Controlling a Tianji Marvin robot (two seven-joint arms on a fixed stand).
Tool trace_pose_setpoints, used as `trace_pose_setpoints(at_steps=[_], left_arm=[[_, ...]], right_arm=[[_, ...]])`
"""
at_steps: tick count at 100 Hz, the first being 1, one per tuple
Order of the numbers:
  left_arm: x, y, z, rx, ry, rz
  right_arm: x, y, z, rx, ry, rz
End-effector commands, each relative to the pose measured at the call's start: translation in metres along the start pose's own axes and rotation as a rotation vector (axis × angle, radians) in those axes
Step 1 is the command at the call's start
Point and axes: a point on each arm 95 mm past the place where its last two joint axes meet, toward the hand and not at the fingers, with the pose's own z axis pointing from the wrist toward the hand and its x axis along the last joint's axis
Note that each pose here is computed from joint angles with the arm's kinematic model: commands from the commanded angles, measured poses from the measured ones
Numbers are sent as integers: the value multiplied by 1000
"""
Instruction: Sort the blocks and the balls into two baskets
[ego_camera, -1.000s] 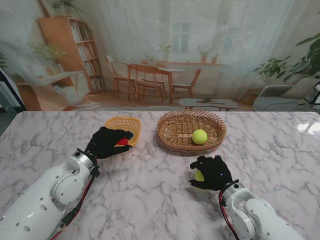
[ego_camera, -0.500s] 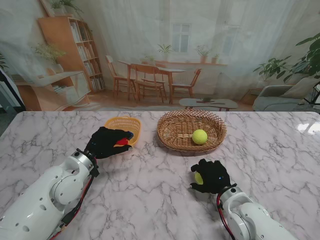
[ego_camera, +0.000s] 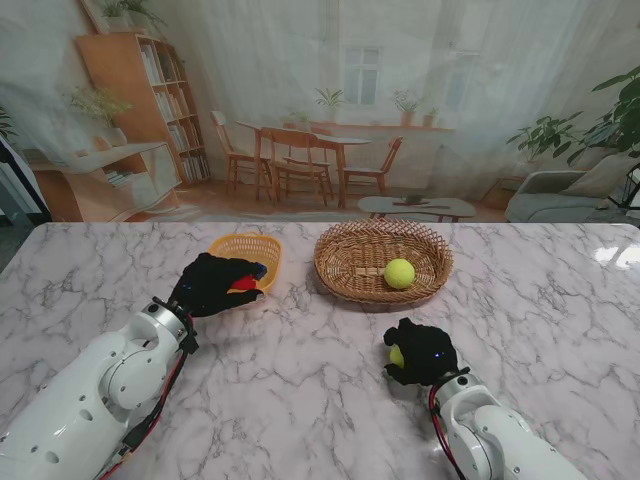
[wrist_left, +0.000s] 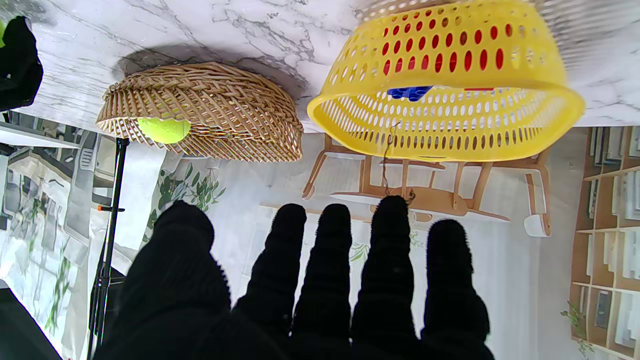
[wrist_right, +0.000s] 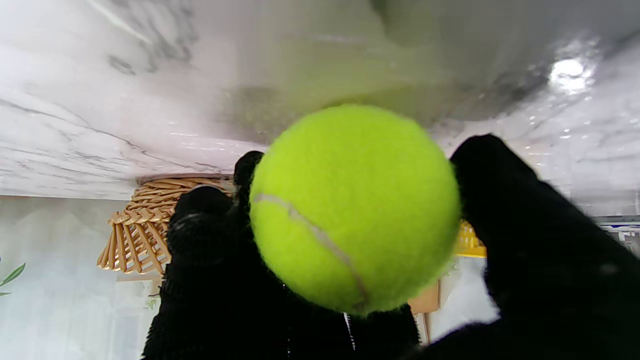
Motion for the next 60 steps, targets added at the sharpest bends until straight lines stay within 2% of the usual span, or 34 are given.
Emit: trace_pose_setpoints(at_steps=[1,18,60], left_arm=[[0,2,0,-16,0,0],[0,3,0,-16,1,0],[0,3,1,-15,0,-1]], right_arm=[[2,-1,1,5,-4,2],[2,3,1,-7,1,8],[-5,36,3,-81,42,-6]])
